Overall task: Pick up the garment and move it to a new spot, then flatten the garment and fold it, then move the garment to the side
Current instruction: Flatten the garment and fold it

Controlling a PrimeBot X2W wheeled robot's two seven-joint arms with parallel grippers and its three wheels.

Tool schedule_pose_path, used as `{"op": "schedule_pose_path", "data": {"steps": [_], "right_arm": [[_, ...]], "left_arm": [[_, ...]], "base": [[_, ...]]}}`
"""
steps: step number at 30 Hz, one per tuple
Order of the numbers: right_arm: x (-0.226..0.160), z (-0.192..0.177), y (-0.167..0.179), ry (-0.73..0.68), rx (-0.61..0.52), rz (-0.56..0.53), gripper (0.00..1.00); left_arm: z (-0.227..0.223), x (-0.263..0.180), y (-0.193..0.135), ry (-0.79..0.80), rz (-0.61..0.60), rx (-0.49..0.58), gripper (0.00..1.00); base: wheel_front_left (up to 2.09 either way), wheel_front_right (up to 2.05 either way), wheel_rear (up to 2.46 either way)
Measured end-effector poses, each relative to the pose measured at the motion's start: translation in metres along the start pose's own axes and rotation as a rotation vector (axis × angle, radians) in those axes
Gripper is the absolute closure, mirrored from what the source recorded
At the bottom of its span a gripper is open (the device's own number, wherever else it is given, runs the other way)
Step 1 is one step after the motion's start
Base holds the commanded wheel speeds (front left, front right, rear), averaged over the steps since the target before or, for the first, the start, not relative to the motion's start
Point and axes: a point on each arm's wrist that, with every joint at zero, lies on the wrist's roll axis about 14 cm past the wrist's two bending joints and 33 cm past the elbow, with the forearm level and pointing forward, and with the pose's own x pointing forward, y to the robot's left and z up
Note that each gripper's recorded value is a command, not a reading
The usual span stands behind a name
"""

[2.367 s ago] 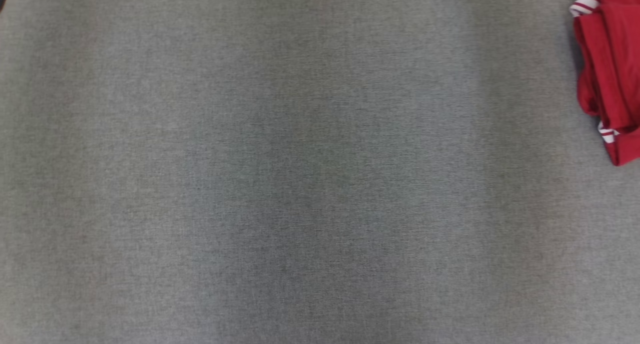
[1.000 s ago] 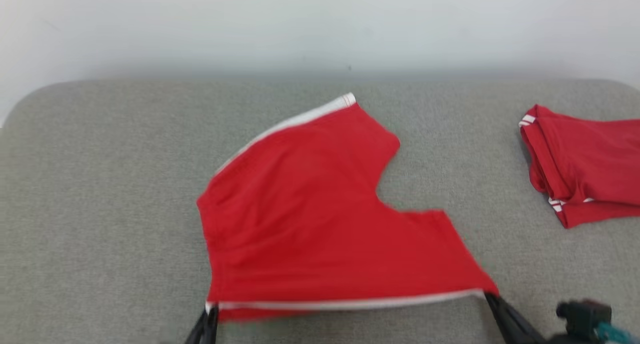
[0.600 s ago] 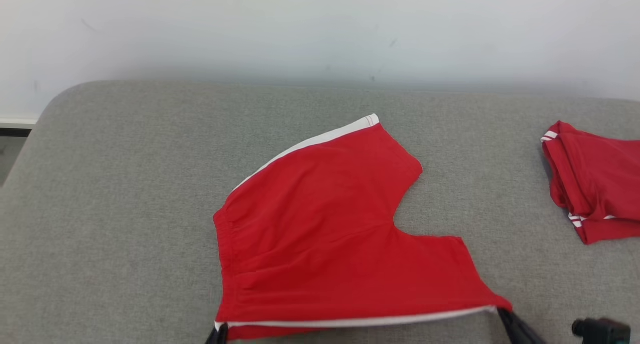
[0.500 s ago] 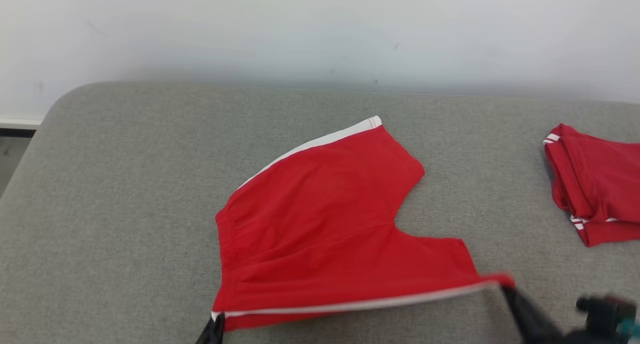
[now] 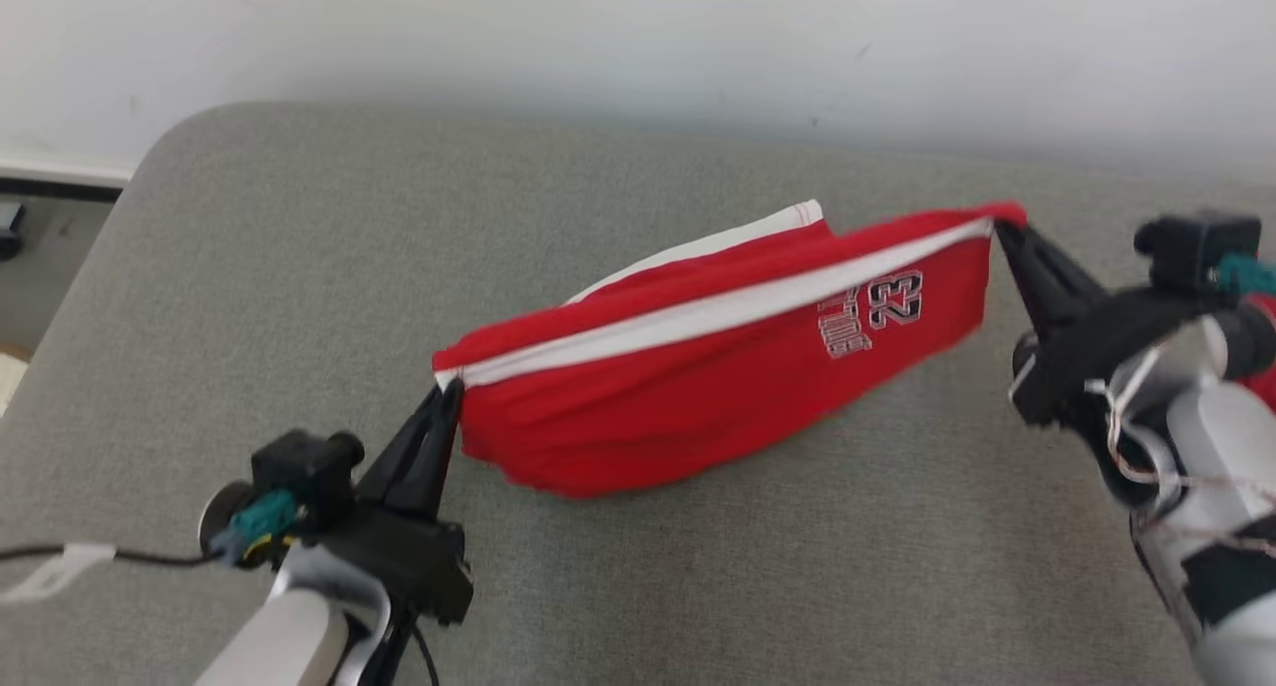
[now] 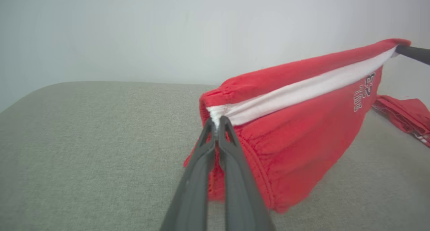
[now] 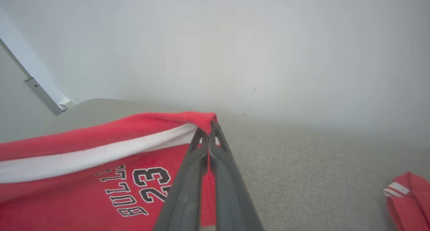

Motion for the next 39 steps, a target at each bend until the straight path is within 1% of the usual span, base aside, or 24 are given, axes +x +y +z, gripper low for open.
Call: {"op": "schedule_pose_path", "data": {"steps": [2, 3, 6, 8, 9, 11, 15, 20, 21, 22, 23, 24, 29, 32, 36, 39], "right_arm": [[0.020, 0.001, -0.002, 0.020, -0.017, -0.001, 1.00], [0.020, 0.001, -0.002, 0.020, -0.017, -0.001, 1.00], [0.049, -0.003, -0.001, 0.066, -0.041, 0.003, 1.00], [0.067, -0.008, -0.004, 0.096, -0.051, -0.002, 1.00], [0.082, -0.014, -0.005, 0.122, -0.062, -0.004, 1.00], [0.096, -0.021, -0.004, 0.148, -0.070, -0.001, 1.00], [0.118, -0.043, 0.001, 0.210, -0.088, 0.013, 1.00], [0.135, -0.068, 0.000, 0.255, -0.077, 0.008, 1.00], [0.136, -0.073, 0.000, 0.263, -0.077, 0.009, 0.56], [0.137, -0.078, 0.001, 0.269, -0.080, 0.012, 0.27], [0.139, -0.080, 0.003, 0.265, -0.075, 0.014, 0.27], [0.139, -0.082, 0.004, 0.263, -0.064, 0.013, 0.00], [0.135, -0.071, 0.006, 0.201, -0.037, 0.006, 0.00], [0.123, -0.062, -0.002, 0.150, -0.013, -0.023, 0.00], [0.103, -0.051, -0.010, 0.098, 0.009, -0.055, 0.00], [0.087, -0.049, -0.014, 0.082, 0.018, -0.075, 0.00]], "left_arm": [[-0.003, 0.012, 0.005, 0.015, 0.002, 0.005, 1.00], [-0.003, 0.012, 0.005, 0.015, 0.002, 0.005, 1.00], [-0.011, 0.028, 0.008, 0.044, 0.000, -0.003, 1.00], [-0.019, 0.037, 0.010, 0.066, 0.000, -0.006, 1.00], [-0.027, 0.044, 0.015, 0.092, 0.007, -0.008, 1.00], [-0.035, 0.050, 0.018, 0.113, 0.014, -0.009, 1.00], [-0.048, 0.060, 0.026, 0.148, 0.031, -0.007, 1.00], [-0.063, 0.068, 0.036, 0.188, 0.052, 0.001, 1.00], [-0.066, 0.068, 0.037, 0.198, 0.056, 0.000, 1.00], [-0.069, 0.067, 0.038, 0.208, 0.062, 0.001, 0.57], [-0.070, 0.067, 0.040, 0.212, 0.066, 0.006, 0.57], [-0.071, 0.067, 0.042, 0.213, 0.074, 0.007, 0.00], [-0.062, 0.061, 0.048, 0.189, 0.094, 0.014, 0.00], [-0.041, 0.055, 0.047, 0.116, 0.097, 0.019, 0.00], [-0.020, 0.036, 0.048, 0.028, 0.129, 0.036, 0.00], [-0.010, 0.019, 0.046, -0.024, 0.149, 0.052, 0.00]], "base": [[0.00, 0.00, 0.00], [0.00, 0.00, 0.00], [0.00, 0.00, 0.00], [0.00, 0.00, 0.00], [0.00, 0.00, 0.00], [0.00, 0.00, 0.00], [0.00, 0.00, 0.00], [0.00, 0.00, 0.00], [0.00, 0.00, 0.00], [0.00, 0.00, 0.00], [0.00, 0.00, 0.00], [0.00, 0.00, 0.00], [0.00, 0.00, 0.00], [0.00, 0.00, 0.00], [0.00, 0.00, 0.00], [0.00, 0.00, 0.00]]}}
